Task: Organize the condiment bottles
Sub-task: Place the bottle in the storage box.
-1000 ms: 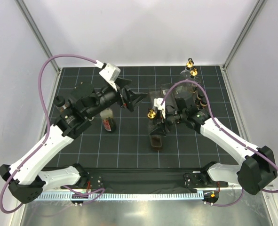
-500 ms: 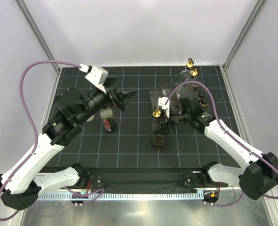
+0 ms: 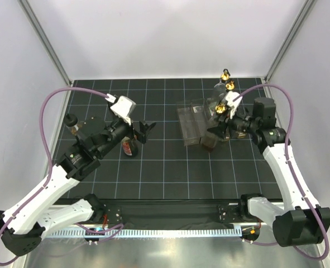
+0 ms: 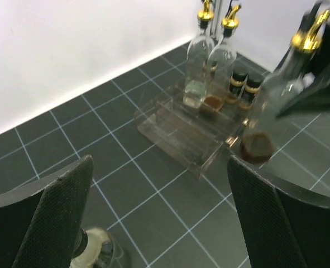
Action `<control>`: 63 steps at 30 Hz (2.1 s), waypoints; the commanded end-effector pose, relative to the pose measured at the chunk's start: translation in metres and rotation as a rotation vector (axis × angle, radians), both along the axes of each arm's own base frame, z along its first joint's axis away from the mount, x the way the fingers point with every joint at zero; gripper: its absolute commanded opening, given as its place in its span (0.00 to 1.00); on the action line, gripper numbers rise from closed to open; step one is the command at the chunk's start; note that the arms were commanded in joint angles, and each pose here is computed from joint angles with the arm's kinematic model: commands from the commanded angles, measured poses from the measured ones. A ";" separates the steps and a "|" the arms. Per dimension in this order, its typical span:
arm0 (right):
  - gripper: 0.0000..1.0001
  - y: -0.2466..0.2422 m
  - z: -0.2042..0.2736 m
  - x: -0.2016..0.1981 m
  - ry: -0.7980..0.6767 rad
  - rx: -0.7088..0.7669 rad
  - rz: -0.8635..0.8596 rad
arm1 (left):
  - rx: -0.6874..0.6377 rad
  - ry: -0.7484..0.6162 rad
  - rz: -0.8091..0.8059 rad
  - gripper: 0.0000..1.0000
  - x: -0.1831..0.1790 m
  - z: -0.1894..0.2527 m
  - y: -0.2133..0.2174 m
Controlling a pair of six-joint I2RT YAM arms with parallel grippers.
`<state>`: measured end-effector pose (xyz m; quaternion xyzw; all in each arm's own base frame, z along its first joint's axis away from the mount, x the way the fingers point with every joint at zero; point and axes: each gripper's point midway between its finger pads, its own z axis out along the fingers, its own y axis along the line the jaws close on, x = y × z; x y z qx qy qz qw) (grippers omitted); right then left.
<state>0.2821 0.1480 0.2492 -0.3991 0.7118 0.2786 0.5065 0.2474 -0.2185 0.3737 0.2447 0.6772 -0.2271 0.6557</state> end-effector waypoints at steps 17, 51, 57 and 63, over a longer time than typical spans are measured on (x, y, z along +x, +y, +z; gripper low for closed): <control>0.04 -0.083 0.077 0.091 -0.243 0.002 -0.417 | 0.026 -0.071 -0.022 1.00 -0.005 -0.013 0.003; 0.04 -0.099 0.028 0.146 -0.215 0.034 -0.470 | 0.033 -0.071 -0.015 1.00 -0.004 -0.018 0.005; 0.04 -0.099 0.008 0.149 -0.179 0.021 -0.462 | 0.039 -0.066 -0.016 1.00 -0.004 -0.020 0.004; 0.04 -0.097 -0.016 0.149 -0.114 0.002 -0.440 | 0.039 -0.064 -0.013 1.00 -0.003 -0.022 0.005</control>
